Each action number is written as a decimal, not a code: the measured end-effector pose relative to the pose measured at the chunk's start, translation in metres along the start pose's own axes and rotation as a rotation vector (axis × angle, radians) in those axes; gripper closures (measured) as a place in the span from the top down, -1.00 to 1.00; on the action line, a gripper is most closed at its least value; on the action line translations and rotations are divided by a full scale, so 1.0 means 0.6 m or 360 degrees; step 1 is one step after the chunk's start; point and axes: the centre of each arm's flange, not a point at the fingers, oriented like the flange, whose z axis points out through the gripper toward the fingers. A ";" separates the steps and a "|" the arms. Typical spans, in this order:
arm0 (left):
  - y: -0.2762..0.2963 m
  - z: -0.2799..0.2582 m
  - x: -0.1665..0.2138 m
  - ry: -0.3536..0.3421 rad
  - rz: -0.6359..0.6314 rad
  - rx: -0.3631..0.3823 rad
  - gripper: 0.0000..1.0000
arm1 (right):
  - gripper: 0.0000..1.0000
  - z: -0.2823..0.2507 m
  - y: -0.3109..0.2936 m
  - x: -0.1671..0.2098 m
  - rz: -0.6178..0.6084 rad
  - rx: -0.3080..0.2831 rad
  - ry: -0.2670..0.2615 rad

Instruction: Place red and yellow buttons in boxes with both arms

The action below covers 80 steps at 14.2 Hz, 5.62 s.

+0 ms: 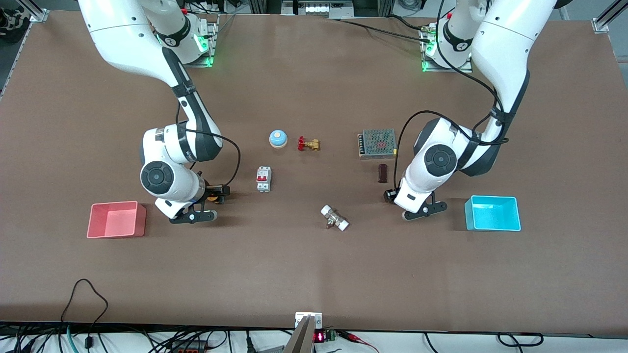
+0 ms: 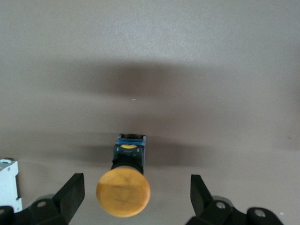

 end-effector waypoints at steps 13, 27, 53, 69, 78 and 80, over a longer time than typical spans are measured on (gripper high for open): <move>-0.103 -0.121 0.074 0.0086 -0.0030 -0.0001 -0.24 | -0.29 -0.074 -0.008 0.018 -0.0006 0.0019 0.0044; -0.409 -0.193 0.178 -0.0080 0.0365 0.0090 -0.24 | -0.29 -0.185 0.314 0.060 0.0060 -0.0071 0.0097; -0.413 -0.241 0.221 0.0223 0.0412 0.0006 1.00 | -0.29 -0.017 0.487 0.073 -0.0013 -0.0131 0.0034; -0.392 -0.601 0.025 0.0178 0.0403 0.0060 1.00 | 1.00 -0.321 0.438 0.022 -0.0029 -0.0022 0.0220; -0.430 -0.685 -0.033 0.0211 0.0404 0.0039 1.00 | 1.00 -0.581 0.321 -0.151 0.0020 0.0084 0.0147; -0.440 -0.692 -0.038 0.0212 0.0402 0.0027 1.00 | 1.00 -0.588 0.328 -0.179 0.0043 0.0066 0.0113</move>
